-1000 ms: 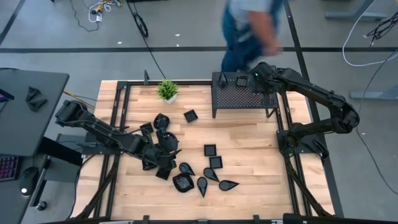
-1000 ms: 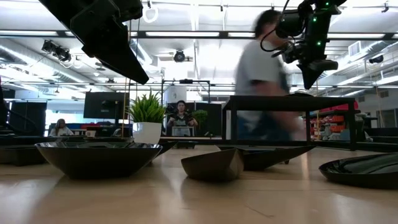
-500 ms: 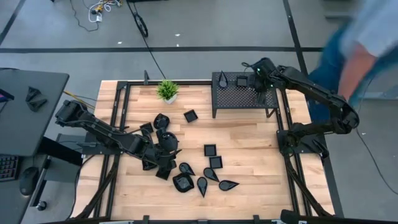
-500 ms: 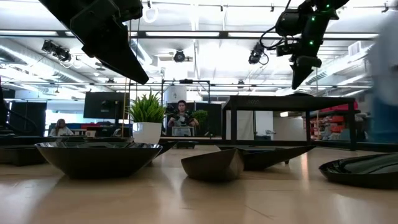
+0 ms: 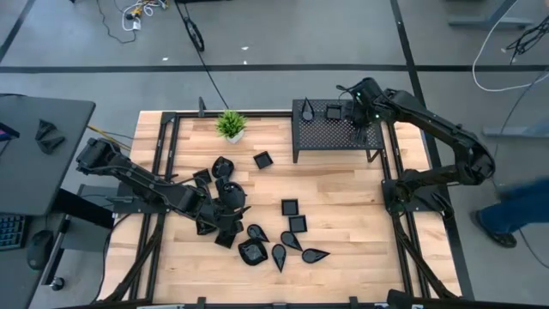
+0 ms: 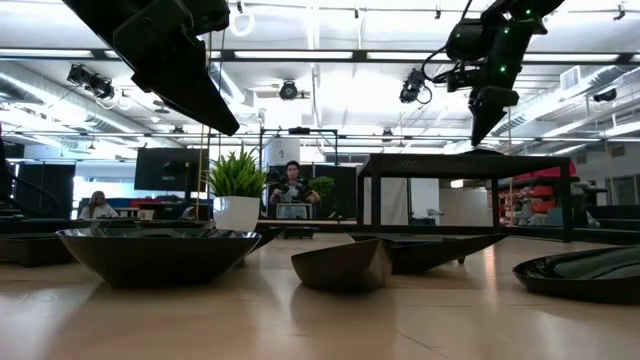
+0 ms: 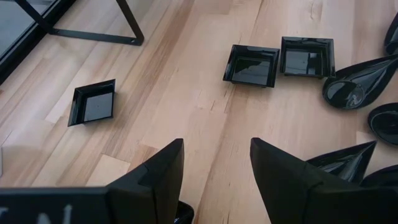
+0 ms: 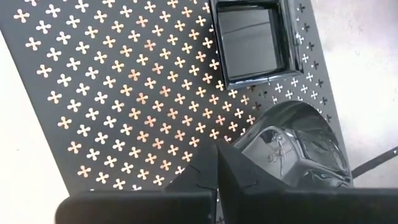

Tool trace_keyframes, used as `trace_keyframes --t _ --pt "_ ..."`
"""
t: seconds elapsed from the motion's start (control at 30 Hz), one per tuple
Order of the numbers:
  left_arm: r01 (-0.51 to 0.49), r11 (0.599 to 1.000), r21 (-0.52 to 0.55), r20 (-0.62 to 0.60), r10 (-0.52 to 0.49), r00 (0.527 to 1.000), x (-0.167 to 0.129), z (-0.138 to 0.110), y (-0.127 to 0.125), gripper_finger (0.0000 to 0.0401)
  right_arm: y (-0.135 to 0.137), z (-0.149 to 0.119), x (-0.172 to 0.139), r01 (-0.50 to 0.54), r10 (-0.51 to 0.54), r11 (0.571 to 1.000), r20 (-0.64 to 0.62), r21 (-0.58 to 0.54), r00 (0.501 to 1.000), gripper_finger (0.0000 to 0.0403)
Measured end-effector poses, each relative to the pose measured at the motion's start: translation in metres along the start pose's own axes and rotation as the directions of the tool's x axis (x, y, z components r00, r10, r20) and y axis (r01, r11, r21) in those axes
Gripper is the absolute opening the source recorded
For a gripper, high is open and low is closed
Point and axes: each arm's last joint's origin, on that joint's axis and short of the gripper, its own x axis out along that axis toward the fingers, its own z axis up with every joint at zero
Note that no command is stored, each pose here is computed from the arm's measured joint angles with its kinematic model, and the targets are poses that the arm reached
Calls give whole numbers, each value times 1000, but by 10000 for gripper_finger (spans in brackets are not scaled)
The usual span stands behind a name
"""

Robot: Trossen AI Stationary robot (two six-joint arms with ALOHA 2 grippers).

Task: Pick & Place Mini shaped plates
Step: Stack the black leaf-shaped plate on top of the black leaf-shaped plate on the shelf, then stack the black square plate on top of the black square plate on the shelf

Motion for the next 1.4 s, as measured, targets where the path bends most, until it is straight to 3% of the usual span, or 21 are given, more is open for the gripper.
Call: trace_keyframes --t 0.47,0.77,0.9,1.13,1.27,1.4 --pt "0 1000 1 0 0 1000 0 0 0 193 0 2 2 8 -8 1000 3 -13 1000 4" --pt "-1 1000 0 0 1 1000 0 0 0 193 34 19 -19 -21 11 998 144 66 989 3" --pt "-1 1000 0 0 1 1000 0 0 0 193 74 38 -27 -101 89 994 241 39 967 2" --pt "3 1000 -5 7 -3 1000 0 1 0 193 171 65 -45 -202 257 964 406 -174 877 2" --pt "7 1000 -7 11 -7 1000 0 1 -1 193 233 70 -44 -264 360 926 428 -269 829 6" --pt "14 1000 -6 15 -14 1000 -1 1 -2 193 292 67 -27 -312 431 888 369 -339 824 32"
